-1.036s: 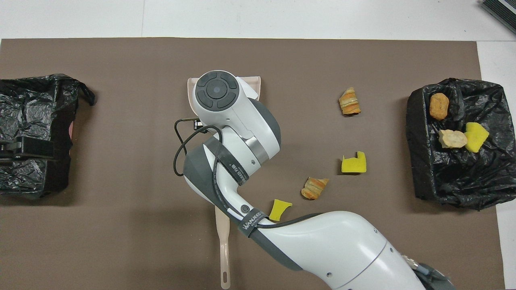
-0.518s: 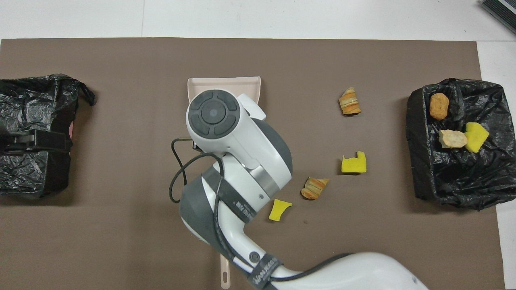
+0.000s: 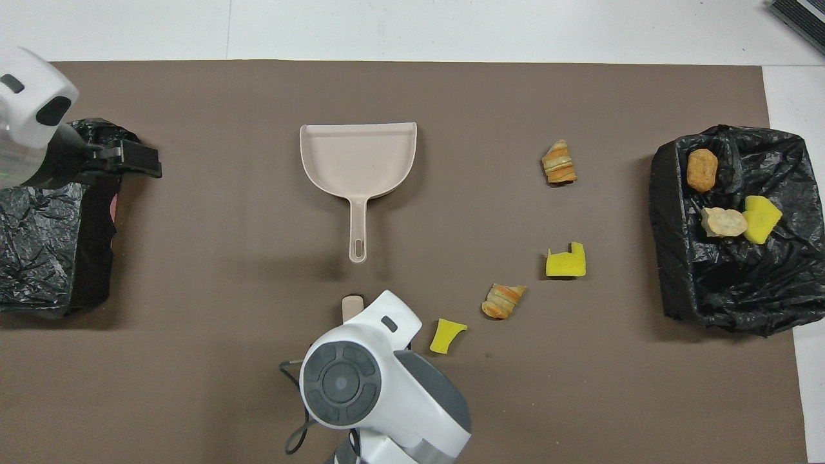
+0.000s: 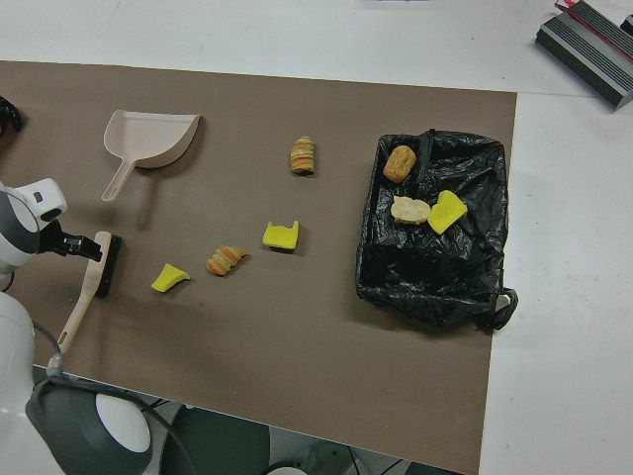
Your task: Sweep and dump trash in bin
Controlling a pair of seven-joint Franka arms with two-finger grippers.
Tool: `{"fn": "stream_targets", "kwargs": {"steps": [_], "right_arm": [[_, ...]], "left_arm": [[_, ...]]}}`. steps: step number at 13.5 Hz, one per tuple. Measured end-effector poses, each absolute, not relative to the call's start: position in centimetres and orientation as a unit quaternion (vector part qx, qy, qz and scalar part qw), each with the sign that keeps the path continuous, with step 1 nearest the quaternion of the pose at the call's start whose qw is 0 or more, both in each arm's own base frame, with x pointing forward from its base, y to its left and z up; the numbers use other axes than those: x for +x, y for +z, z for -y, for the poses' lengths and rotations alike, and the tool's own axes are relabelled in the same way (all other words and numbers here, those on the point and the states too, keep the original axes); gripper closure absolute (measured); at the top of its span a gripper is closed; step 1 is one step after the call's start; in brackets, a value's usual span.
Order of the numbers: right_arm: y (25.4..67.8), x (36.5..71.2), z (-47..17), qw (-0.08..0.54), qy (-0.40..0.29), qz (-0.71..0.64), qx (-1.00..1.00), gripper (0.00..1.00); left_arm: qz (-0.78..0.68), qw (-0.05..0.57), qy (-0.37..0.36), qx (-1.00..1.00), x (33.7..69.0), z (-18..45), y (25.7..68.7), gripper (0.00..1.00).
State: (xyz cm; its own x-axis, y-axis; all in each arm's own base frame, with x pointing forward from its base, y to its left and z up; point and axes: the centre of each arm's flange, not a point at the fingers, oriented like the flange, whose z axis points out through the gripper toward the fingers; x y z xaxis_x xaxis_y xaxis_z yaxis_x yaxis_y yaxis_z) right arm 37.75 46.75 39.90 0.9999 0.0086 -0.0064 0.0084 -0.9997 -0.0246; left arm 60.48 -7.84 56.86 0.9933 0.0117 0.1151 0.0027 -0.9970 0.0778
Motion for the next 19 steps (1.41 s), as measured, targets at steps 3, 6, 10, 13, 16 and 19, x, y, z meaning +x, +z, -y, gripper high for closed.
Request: {"fn": "stream_targets", "kwargs": {"steps": [3,6,10,13,16,19], "right_arm": [[38.2,33.3,-48.0,-0.003,0.014,0.018,-1.0,0.17],[35.7,29.5,-48.5,-0.009,0.016,0.026,-1.0,0.19],[34.8,26.8,-48.2,-0.017,0.02,0.037,-0.999,0.19],[34.6,26.4,-48.1,-0.016,0.025,0.035,-0.999,0.21],[34.7,26.2,-48.3,-0.002,0.042,0.019,-0.999,0.28],[34.7,26.2,-48.3,0.003,0.044,0.016,-0.999,0.33]], "left_arm": [[0.019,0.044,0.053,0.997,61.9,14.7,53.1,0.0],[0.011,0.049,0.043,0.998,62.1,21.9,48.5,0.0],[0.022,0.05,0.032,0.998,60.7,28.6,42.8,0.0],[0.025,0.047,0.022,0.998,57.9,32.3,37.9,0.0],[0.027,0.042,0.012,0.999,56.0,33.4,35.4,0.0],[0.029,0.039,0.008,0.999,55.7,33.5,35.0,0.0]]}}
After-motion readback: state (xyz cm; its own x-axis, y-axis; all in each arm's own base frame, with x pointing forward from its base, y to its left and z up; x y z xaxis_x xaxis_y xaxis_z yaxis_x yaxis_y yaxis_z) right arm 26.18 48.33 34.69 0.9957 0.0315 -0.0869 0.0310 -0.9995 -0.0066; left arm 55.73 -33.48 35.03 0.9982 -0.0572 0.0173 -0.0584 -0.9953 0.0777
